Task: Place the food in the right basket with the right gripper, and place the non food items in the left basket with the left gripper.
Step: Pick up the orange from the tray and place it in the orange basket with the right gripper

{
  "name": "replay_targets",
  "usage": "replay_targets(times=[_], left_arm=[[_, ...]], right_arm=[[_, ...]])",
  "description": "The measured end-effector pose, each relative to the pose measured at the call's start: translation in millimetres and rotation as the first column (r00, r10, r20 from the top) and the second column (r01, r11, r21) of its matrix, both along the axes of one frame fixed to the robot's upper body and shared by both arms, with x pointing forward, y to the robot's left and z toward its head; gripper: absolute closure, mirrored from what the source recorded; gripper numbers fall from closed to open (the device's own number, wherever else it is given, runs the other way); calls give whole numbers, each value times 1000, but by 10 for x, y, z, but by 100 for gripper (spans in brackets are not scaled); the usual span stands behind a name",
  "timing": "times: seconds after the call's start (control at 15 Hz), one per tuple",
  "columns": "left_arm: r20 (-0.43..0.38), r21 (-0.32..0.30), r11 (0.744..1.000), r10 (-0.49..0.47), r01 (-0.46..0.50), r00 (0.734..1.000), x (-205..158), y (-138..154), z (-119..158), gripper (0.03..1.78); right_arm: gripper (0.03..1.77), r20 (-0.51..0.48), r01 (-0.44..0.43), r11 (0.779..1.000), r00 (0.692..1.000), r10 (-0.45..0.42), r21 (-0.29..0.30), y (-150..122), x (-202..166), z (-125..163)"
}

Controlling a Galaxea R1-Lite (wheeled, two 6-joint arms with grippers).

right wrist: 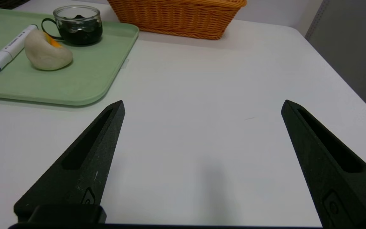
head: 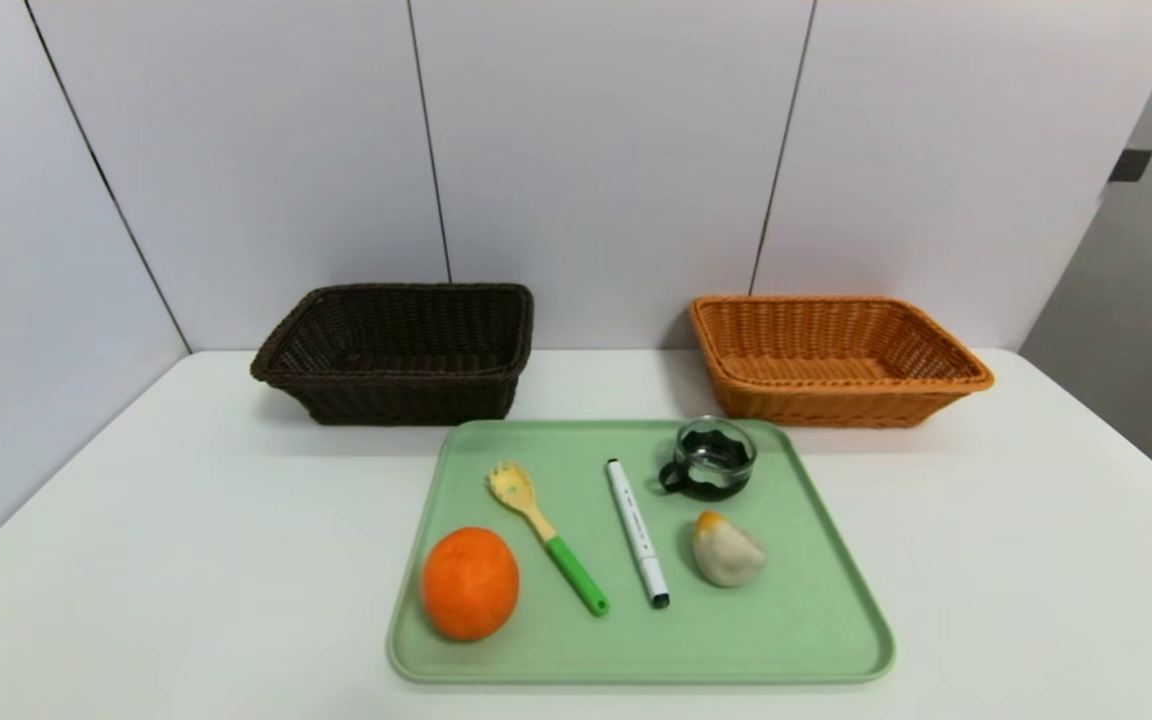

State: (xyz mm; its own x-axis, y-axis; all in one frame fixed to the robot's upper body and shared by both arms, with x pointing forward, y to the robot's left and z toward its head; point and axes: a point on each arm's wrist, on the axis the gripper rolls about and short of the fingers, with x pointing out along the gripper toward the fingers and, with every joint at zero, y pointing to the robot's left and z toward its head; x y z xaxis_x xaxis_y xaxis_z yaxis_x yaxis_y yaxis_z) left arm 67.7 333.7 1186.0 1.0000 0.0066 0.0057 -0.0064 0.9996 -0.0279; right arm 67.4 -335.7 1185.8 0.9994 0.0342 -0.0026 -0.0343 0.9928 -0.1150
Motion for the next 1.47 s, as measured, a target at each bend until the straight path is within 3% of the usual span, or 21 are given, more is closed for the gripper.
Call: replay_targets(times=[0.33,0.6,1.2,1.47], left_arm=[[-29,-6,1000,-1,1,1000,-199,0,396,12],[-116,-74,997,6,-14,993,-162,2,846,12],[-312,-115,993,1,-39,950,861,0,1900,12],[-340,-117,993,-60,21,938,1386,-69,2213,12]], right_arm=[[10,-56,-3,1000,998,2,-17,0,-151,347],[10,-87,10,1000,996,-11,-13,-2,-84,838],[10,-263,91,995,961,-81,28,-29,838,1853],[10,-317,33,998,948,-16,46,-23,1293,2059]])
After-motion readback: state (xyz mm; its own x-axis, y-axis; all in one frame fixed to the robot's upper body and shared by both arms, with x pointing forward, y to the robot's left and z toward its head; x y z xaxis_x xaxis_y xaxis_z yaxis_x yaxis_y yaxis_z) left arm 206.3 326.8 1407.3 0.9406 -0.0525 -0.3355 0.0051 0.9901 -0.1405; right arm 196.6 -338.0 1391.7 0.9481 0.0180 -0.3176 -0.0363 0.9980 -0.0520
